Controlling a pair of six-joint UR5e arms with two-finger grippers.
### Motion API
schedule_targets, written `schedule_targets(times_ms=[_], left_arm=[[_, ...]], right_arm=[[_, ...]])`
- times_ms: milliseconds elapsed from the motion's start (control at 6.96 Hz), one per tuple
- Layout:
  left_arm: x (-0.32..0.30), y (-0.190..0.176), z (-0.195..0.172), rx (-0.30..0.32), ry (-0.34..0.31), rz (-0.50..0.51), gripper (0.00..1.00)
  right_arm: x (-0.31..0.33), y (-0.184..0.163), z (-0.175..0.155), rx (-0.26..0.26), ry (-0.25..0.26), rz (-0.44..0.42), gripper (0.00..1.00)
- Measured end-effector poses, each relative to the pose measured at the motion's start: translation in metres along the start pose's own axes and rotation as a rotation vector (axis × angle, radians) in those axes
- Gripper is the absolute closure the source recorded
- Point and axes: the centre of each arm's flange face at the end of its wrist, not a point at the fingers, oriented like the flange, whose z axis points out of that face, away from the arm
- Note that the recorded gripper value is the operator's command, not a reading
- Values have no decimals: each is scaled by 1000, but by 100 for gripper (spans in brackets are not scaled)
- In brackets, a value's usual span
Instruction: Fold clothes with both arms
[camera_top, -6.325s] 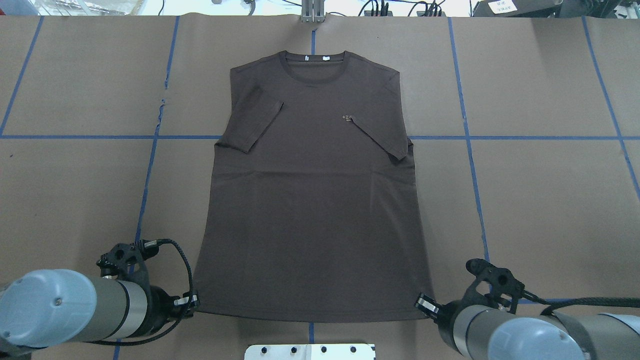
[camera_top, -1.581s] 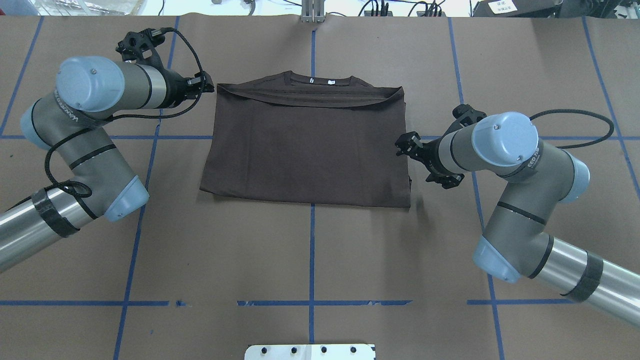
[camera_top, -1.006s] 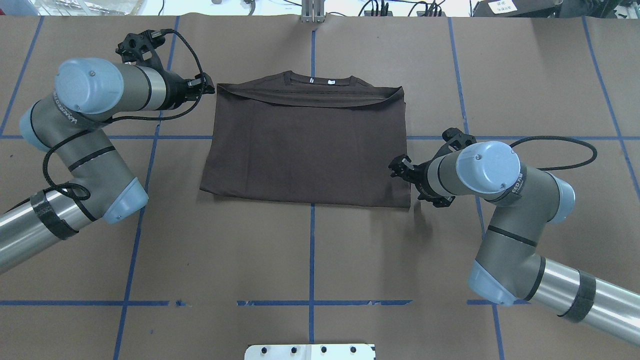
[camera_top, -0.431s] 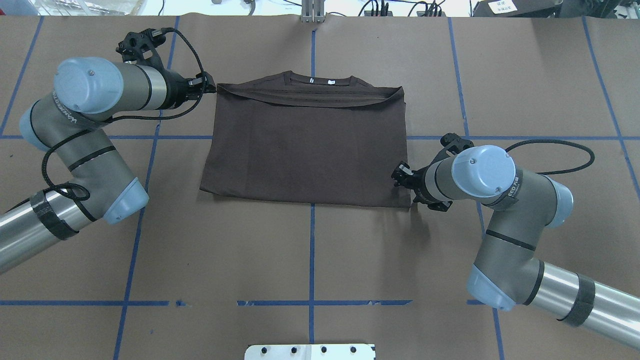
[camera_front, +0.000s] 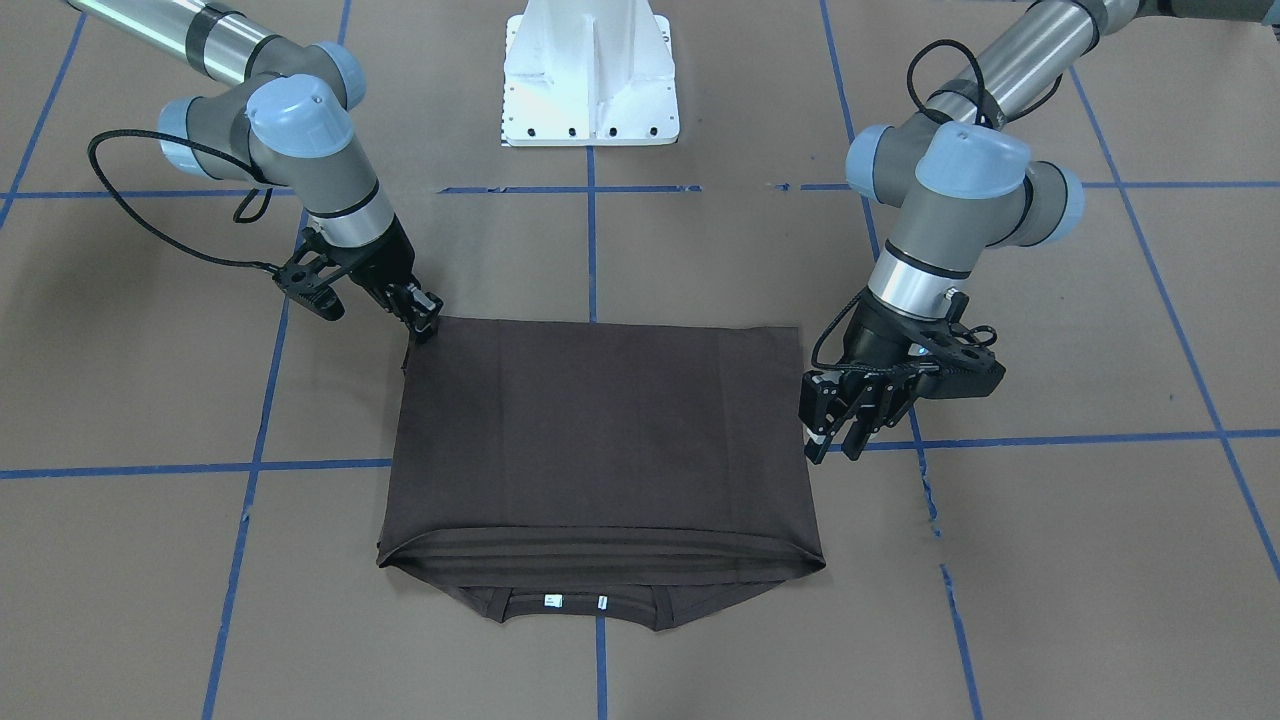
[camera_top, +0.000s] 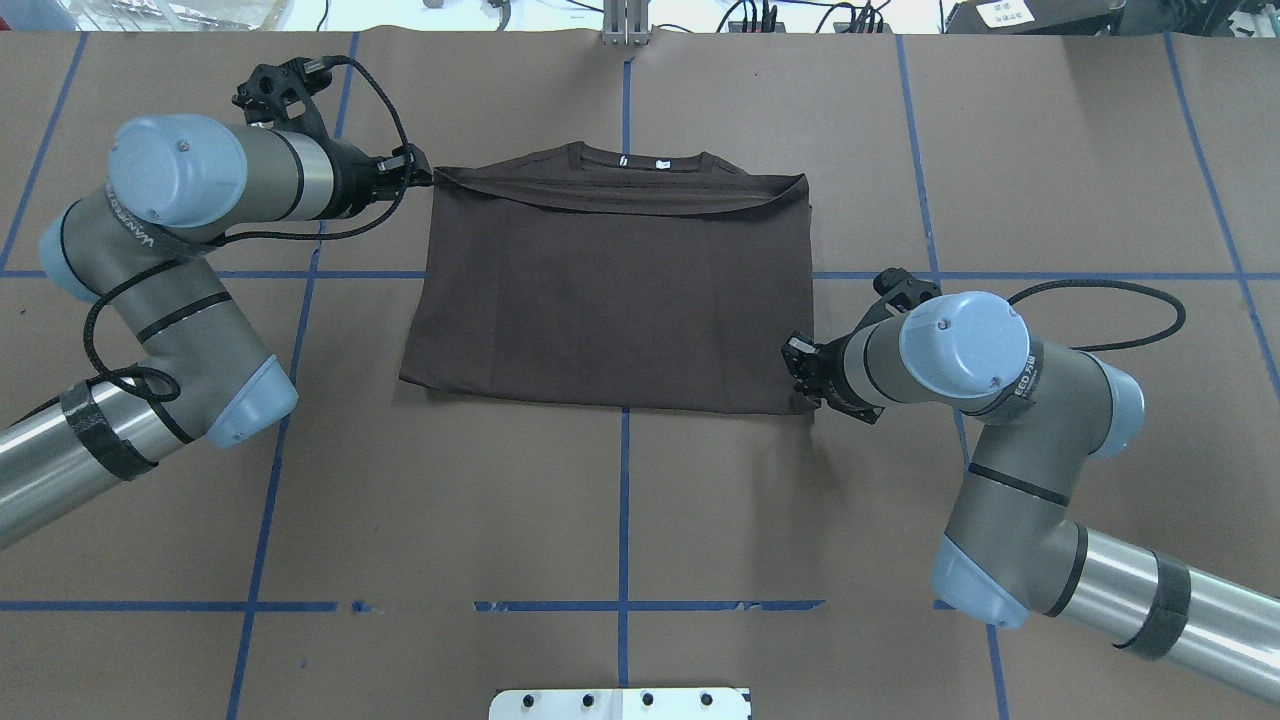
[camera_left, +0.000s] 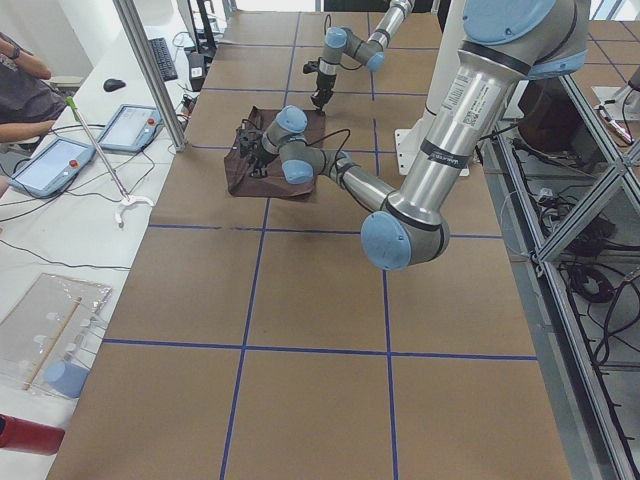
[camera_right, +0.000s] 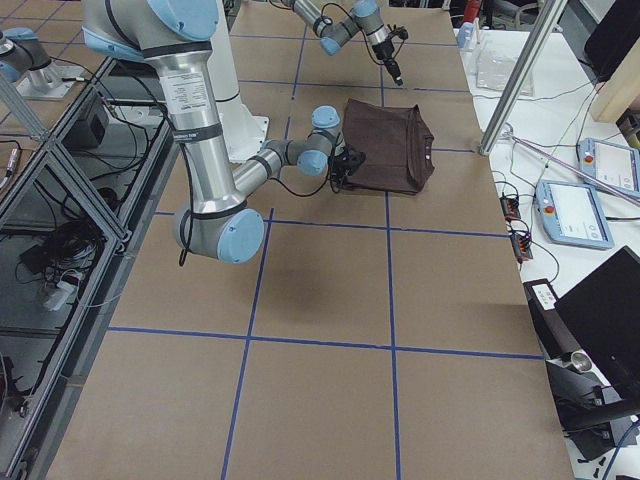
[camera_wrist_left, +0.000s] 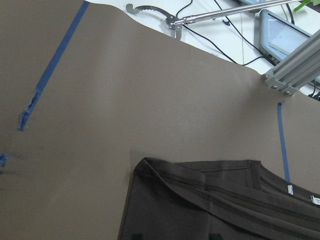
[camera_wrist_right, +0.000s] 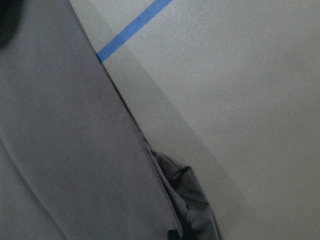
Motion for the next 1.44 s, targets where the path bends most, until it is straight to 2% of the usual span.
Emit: schedule_targets(times_ms=[288,575,719,862,1006,1150,1294,1438], left_arm=[[0,1,1,-2,1,0,46],[4,8,2,-12,7,4,46],[7,13,3,-20,11,7,46],[11,17,3,-27,15,10,46],[17,22,1,-36,26,14,46],[25,31,-5,-66,46,-1,44],[38,47,-18,-120,79,-47,42],[49,79,-38,-190,113,-111,41]], right_arm=[[12,20,-36,-120,-9,-17,100],[61,56,-100,-266,-3,-62,100],[94,77,-125,-378,45,-92,44],[119,102,-138,-488,101,-126,0],[135,124,-138,-544,141,-154,0],[139,126,-136,-533,144,-157,0],[131,111,-139,-487,113,-139,0],[118,85,-148,-404,52,-109,0]])
